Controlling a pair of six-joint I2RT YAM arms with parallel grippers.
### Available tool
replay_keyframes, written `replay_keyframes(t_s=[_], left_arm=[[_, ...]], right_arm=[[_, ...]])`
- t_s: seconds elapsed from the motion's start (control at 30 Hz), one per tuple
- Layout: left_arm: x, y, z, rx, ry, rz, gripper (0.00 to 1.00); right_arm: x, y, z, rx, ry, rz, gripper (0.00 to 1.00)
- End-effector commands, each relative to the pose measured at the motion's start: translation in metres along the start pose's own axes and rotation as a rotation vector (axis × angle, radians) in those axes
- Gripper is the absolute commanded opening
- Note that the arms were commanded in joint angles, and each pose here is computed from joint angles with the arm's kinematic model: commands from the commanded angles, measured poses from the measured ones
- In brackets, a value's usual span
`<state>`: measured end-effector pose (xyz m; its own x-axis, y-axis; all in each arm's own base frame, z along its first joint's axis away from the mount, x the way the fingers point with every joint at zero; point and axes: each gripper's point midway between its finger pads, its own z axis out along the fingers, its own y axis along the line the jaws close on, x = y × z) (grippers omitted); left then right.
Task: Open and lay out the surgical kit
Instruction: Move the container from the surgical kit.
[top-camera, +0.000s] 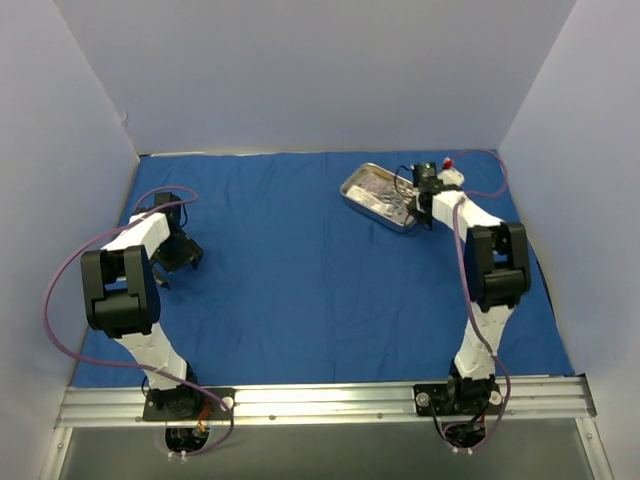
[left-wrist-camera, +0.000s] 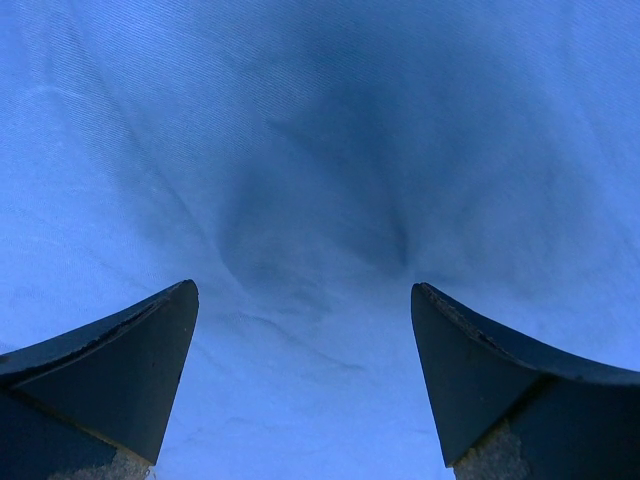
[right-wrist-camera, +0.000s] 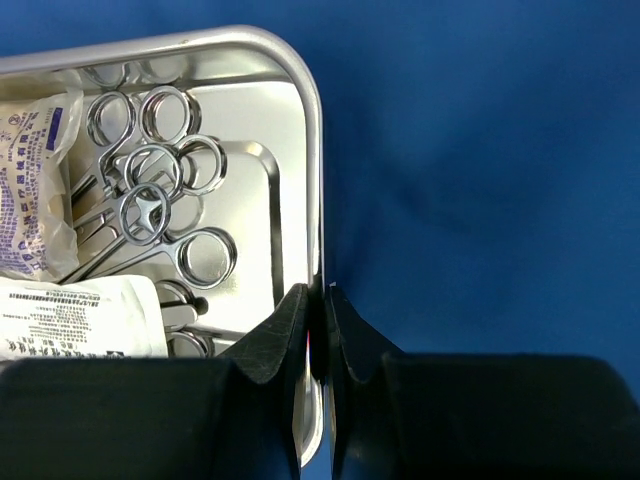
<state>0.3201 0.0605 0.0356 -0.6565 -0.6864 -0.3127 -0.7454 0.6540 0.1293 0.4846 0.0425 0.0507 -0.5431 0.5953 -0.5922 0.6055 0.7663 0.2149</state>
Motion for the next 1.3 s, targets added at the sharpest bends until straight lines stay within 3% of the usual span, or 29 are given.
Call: replay_keyframes(t_s=[0.0, 0.2, 0.53, 0.8, 1.27], left_arm=[[-0.006, 0.002, 0.005, 0.006, -0.006, -0.056, 0.97], [-0.007, 0.004, 0.005, 0.007, -0.008, -0.067, 0.97], [-0.007, 0.001, 0.002, 0.028, -0.003, -0.081, 0.97], [-0.006, -0.001, 0.0, 0.044, 0.001, -0.082, 0.97], [-0.005, -0.002, 0.001, 0.05, 0.004, -0.079, 0.97]], right_arm=[[-0.029, -0.041, -0.029, 0.09, -0.11, 0.129, 0.0], [-0.004, -0.102, -0.053, 0.207, -0.108, 0.25, 0.0], [0.044, -0.147, -0.085, 0.238, -0.082, 0.483, 0.0], [0.074, -0.144, -0.092, 0.187, -0.004, 0.609, 0.0], [0.119, -0.101, -0.092, 0.138, 0.185, 0.572, 0.06]])
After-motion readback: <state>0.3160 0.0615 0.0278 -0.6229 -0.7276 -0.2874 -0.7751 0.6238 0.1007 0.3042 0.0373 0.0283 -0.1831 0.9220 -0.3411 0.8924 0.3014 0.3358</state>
